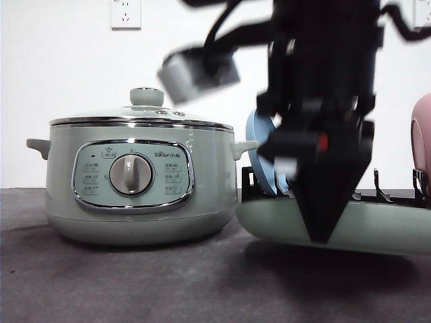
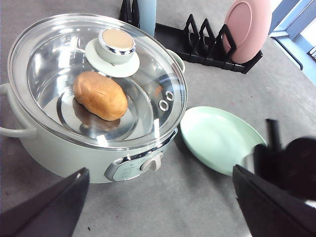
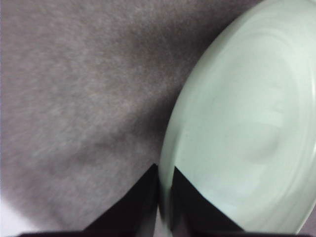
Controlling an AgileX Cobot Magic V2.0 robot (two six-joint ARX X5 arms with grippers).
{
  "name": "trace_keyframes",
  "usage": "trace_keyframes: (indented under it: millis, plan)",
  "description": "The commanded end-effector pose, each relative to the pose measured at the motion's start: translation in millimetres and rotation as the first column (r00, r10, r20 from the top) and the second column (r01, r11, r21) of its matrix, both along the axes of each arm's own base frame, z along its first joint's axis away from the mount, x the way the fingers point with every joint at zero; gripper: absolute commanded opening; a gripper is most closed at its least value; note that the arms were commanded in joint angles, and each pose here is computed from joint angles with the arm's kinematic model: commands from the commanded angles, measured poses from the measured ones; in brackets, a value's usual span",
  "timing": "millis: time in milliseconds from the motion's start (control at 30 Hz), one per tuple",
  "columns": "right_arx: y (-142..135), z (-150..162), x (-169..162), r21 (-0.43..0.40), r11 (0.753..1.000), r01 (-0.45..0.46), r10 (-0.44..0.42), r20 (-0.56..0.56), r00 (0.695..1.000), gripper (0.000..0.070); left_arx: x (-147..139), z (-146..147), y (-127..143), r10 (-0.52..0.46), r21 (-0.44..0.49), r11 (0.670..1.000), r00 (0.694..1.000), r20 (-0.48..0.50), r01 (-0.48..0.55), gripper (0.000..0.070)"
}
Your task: Transfer potato from steamer to green plate
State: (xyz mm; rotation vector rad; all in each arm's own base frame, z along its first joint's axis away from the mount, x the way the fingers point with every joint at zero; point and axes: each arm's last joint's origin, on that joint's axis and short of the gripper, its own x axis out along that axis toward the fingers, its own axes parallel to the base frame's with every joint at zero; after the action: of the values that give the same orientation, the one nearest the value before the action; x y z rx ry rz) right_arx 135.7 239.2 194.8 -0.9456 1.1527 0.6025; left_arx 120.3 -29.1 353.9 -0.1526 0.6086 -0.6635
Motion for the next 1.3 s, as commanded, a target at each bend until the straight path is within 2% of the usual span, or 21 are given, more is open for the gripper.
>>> trace_keyframes:
  millis: [0, 233, 267, 400, 467, 733, 833, 933, 1000, 1100, 1167, 1267]
  plan:
    - [7.2, -8.9, -0.4, -0.021, 1.0, -0.002, 0.002, -0.001, 1.0, 0.0005, 0.3, 6.7, -0.4, -0.016, 0.007, 1.0, 0.999, 0.039, 0.015, 0.0595]
    - [14.7, -25.5, 1.6, -0.02, 1.0, 0.0, -0.001, -0.064, 0.998, 0.0015, 0.3, 6.6, -0.4, -0.016, 0.007, 1.0, 0.999, 0.039, 0.015, 0.0595]
    - [15.2, -26.2, 1.6, -0.016, 1.0, -0.001, 0.0, -0.072, 0.997, 0.0034, 0.3, 6.6, -0.4, -0.016, 0.007, 1.0, 0.999, 0.039, 0.015, 0.0595]
    - [15.5, -26.4, 1.7, -0.009, 1.0, 0.012, -0.013, -0.072, 0.997, 0.0221, 0.3, 6.7, -0.4, -0.016, 0.007, 1.0, 0.999, 0.039, 0.015, 0.0595]
    - [15.1, -26.3, 1.5, -0.013, 1.0, 0.016, -0.017, -0.073, 0.997, 0.0265, 0.3, 6.7, -0.4, -0.016, 0.007, 1.0, 0.999, 0.039, 0.015, 0.0595]
    - [8.7, -12.7, -1.7, -0.007, 1.0, 0.017, -0.018, -0.071, 0.997, 0.0268, 0.3, 6.7, -0.4, -0.016, 0.006, 1.0, 0.999, 0.039, 0.016, 0.0595]
    - [3.6, 5.6, -3.5, 0.035, 0.999, 0.019, -0.018, -0.052, 0.998, 0.0268, 0.4, 6.7, -0.4, -0.016, 0.007, 1.0, 0.999, 0.039, 0.015, 0.0595]
    - [-2.5, 30.2, -5.3, 0.12, 0.993, 0.02, -0.017, -0.032, 0.999, 0.0268, 0.3, 6.6, -0.4, -0.016, 0.007, 1.0, 0.999, 0.039, 0.015, 0.0595]
    - [-7.1, 49.1, -5.7, 0.201, 0.979, 0.022, -0.017, -0.027, 0.999, 0.0268, 0.3, 6.7, -0.4, -0.016, 0.007, 1.0, 0.999, 0.039, 0.015, 0.0595]
    - [-16.1, 79.6, -3.5, 0.33, 0.944, 0.022, -0.023, -0.003, 1.0, 0.0268, 0.3, 6.7, -0.4, -0.016, 0.007, 1.0, 0.999, 0.039, 0.015, 0.0595]
    - [-23.2, 99.7, -0.1, 0.41, 0.912, 0.017, -0.031, 0.026, 0.999, 0.0268, 0.3, 6.7, -0.4, -0.016, 0.007, 1.0, 0.999, 0.039, 0.015, 0.0595]
    - [-35.5, 127.6, 7.8, 0.526, 0.851, 0.016, -0.055, 0.057, 0.997, 0.0268, 0.3, 6.7, -0.4, -0.016, 0.006, 1.0, 0.999, 0.039, 0.016, 0.0595]
